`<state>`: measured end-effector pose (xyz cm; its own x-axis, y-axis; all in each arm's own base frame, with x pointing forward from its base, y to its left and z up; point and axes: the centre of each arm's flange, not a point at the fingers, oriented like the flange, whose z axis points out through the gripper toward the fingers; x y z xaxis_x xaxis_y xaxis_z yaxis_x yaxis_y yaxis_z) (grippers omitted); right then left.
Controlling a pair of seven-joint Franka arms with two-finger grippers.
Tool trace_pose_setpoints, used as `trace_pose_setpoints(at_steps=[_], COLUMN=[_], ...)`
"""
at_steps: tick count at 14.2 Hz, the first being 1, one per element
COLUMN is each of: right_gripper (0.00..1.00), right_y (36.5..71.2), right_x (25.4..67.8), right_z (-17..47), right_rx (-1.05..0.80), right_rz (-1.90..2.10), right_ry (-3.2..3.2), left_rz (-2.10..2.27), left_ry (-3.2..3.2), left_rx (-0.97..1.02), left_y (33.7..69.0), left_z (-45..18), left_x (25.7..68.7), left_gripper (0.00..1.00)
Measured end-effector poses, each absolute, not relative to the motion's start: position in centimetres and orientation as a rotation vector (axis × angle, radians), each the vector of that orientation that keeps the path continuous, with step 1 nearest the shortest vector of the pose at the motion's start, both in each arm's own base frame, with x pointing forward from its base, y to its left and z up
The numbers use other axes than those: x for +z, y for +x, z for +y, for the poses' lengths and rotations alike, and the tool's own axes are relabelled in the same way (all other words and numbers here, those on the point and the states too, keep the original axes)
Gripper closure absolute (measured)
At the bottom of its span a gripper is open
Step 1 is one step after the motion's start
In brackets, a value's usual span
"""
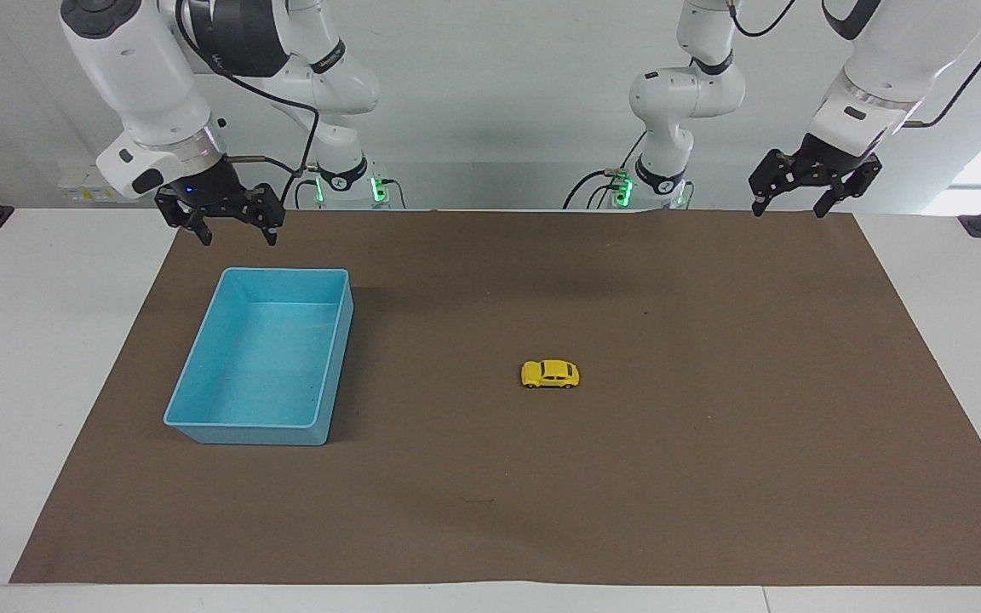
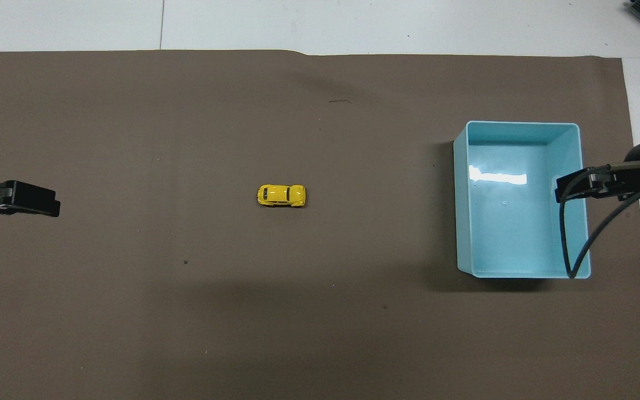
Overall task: Wind up and store yellow beetle car
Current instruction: 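Move the left gripper toward the yellow beetle car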
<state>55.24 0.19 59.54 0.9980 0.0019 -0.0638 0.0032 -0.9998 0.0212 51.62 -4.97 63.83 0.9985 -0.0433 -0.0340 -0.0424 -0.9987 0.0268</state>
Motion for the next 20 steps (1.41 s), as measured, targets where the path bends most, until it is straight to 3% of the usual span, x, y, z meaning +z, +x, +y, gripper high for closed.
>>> trace_pose_setpoints(at_steps=[9, 20], right_gripper=[0.0, 0.0], right_y=[55.2, 55.2], right_x=[59.5, 59.5], right_z=[0.2, 0.2], right_rx=[-0.1, -0.1], right_rz=[0.004, 0.004], right_ry=[3.119, 3.119], left_rz=[0.296, 1.183], left_ry=[3.108, 2.918], left_rx=[-0.093, -0.114], left_y=[51.6, 52.0], left_z=[-5.0, -7.7], left_x=[62.8, 59.4], left_gripper=[0.0, 0.0])
